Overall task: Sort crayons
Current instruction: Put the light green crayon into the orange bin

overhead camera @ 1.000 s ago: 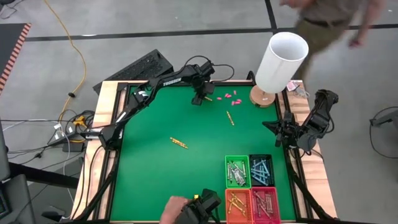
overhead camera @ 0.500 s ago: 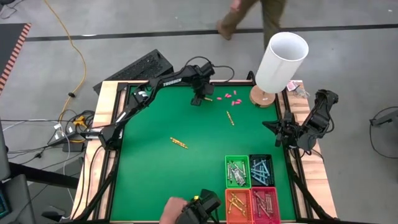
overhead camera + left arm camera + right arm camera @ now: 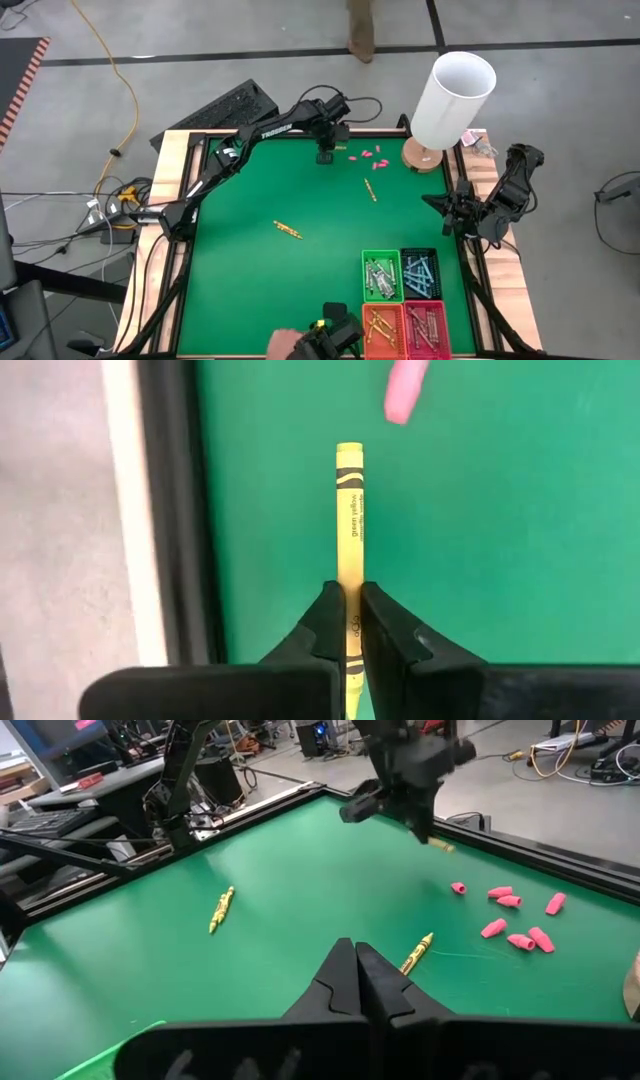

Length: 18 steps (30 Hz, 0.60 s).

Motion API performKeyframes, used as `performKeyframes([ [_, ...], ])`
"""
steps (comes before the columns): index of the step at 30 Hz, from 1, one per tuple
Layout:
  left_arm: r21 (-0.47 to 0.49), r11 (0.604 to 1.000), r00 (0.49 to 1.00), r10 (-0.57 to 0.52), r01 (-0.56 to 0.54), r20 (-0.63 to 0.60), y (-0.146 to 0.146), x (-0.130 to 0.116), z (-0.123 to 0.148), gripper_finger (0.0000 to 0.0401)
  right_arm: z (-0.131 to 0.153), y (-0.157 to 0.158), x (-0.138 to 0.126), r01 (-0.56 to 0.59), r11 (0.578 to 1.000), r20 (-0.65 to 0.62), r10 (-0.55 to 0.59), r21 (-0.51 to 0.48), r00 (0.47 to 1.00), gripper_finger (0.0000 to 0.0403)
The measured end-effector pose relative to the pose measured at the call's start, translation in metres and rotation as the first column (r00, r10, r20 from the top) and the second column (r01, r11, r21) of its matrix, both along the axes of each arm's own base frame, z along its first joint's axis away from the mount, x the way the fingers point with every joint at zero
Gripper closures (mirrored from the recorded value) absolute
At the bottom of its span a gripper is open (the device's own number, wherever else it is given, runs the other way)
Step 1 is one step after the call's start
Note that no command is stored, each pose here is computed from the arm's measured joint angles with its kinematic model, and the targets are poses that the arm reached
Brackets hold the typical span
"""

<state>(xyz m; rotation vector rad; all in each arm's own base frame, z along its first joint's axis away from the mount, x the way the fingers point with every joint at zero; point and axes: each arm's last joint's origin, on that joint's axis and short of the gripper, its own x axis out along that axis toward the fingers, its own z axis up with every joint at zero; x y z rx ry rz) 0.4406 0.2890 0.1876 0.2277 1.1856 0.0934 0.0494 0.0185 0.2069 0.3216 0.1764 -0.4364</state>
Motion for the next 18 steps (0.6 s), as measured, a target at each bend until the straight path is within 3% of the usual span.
performKeyframes([
  [10,0.008,0.999,0.991,0.031,-0.032,0.128,-0.047,0.01,0.062,0.04,0.0,0.0,0.0,0.0,1.0,-0.001,0.0,0.0,1.0,0.0403],
  [18,-0.057,0.998,0.975,-0.014,0.027,0.221,-0.122,0.029,0.099,0.0401,0.0,0.0,0.0,-0.003,1.0,-0.002,0.003,0.007,1.0,0.0403],
])
